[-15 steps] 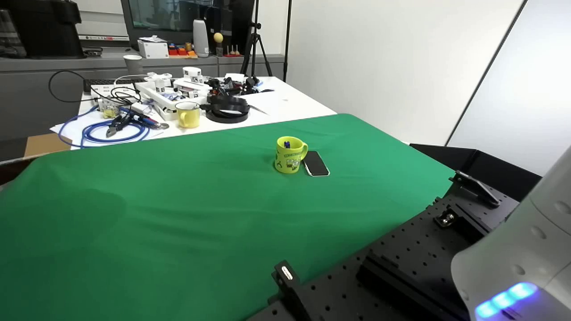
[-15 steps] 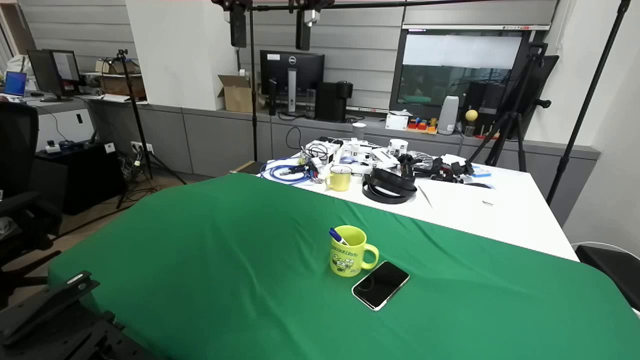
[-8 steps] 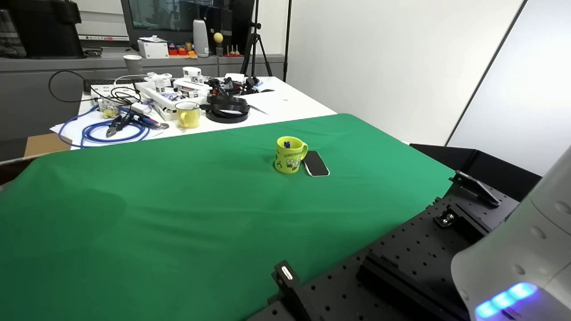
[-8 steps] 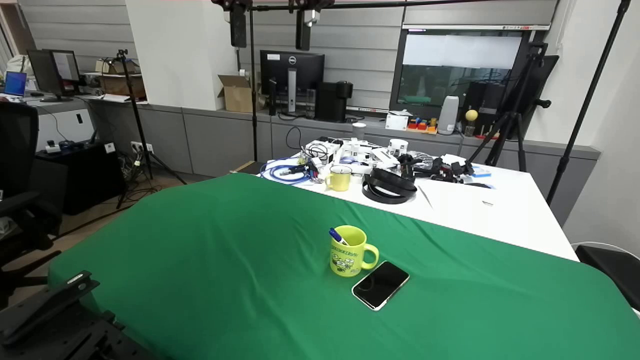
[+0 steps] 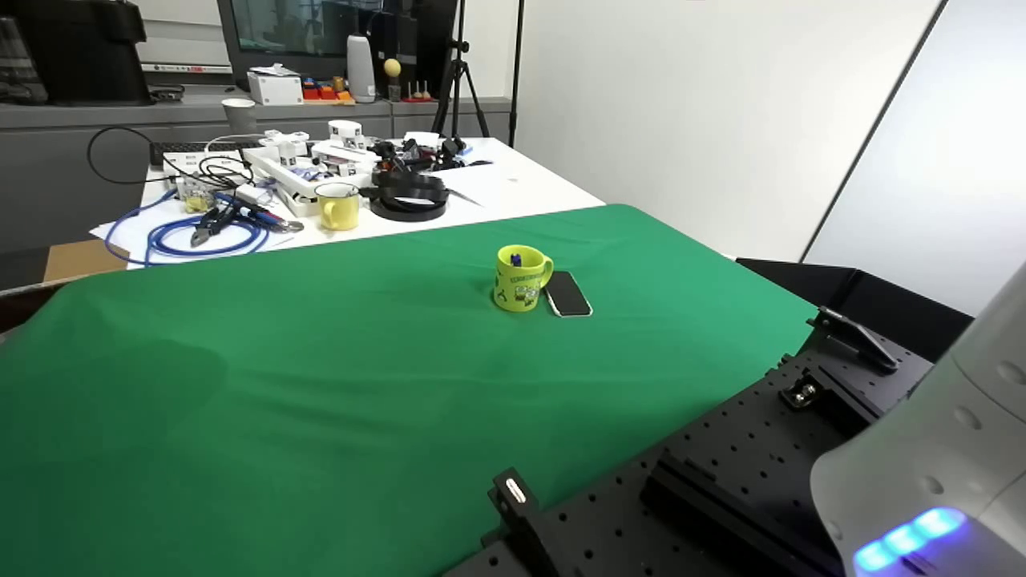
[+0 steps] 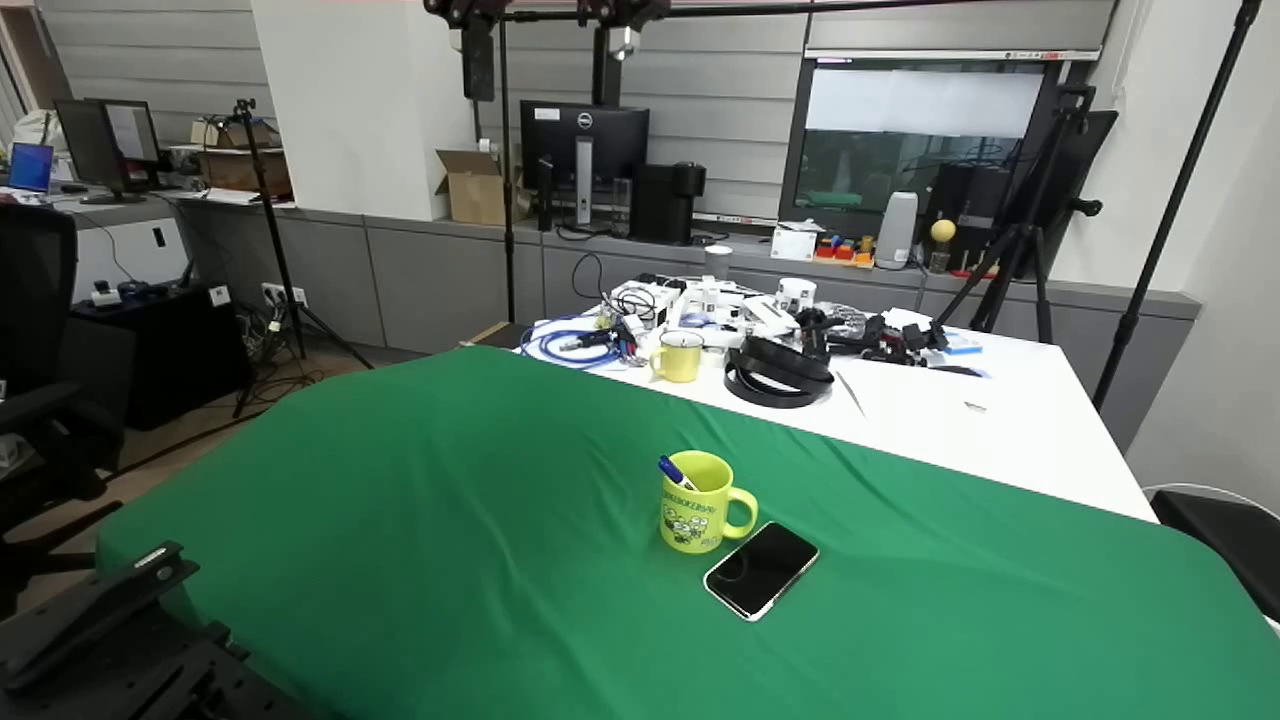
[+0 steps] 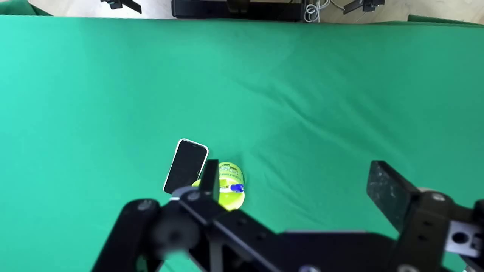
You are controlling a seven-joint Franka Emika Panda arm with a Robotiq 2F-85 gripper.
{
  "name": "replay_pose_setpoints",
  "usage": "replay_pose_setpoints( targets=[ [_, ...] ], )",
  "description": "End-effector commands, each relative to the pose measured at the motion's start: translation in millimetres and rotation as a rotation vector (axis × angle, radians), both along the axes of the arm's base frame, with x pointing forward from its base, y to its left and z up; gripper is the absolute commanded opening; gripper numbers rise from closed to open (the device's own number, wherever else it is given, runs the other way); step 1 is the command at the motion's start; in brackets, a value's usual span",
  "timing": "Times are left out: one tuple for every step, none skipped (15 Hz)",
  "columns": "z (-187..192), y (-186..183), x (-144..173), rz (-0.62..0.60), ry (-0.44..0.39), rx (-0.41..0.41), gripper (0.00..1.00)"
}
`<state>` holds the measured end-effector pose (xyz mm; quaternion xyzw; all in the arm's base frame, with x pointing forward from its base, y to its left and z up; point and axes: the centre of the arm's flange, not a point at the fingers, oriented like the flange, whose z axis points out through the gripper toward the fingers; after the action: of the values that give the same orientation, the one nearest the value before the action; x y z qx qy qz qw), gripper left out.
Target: Take the marker from the green cup and put it on the table
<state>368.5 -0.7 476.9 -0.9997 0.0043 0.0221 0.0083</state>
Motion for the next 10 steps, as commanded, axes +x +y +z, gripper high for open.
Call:
replay_pose_setpoints(
  targets=[
    [-29.8, 3.4, 38.9, -0.042, 0.043, -0.008, 1.00],
    [-41.5, 5.0, 52.1, -0.050, 0.048, -0.007, 1.00],
    [-53.5, 6.4, 64.4, -0.062, 0.050, -0.008, 1.00],
    [-67.1, 7.5, 78.5, -0.078, 0.058, -0.011, 1.00],
    [-82.5, 7.9, 93.3, -0.094, 0.067, -0.015, 1.00],
    [-95.9, 7.8, 105.5, -0.109, 0.077, -0.019, 1.00],
    [-109.6, 7.1, 117.0, -0.126, 0.091, -0.022, 1.00],
    [-123.8, 4.8, 131.1, -0.154, 0.106, -0.023, 1.00],
    [-136.7, 1.7, 144.3, -0.186, 0.121, -0.020, 1.00],
    [-151.8, -5.1, 161.7, -0.233, 0.147, -0.014, 1.00]
  ],
)
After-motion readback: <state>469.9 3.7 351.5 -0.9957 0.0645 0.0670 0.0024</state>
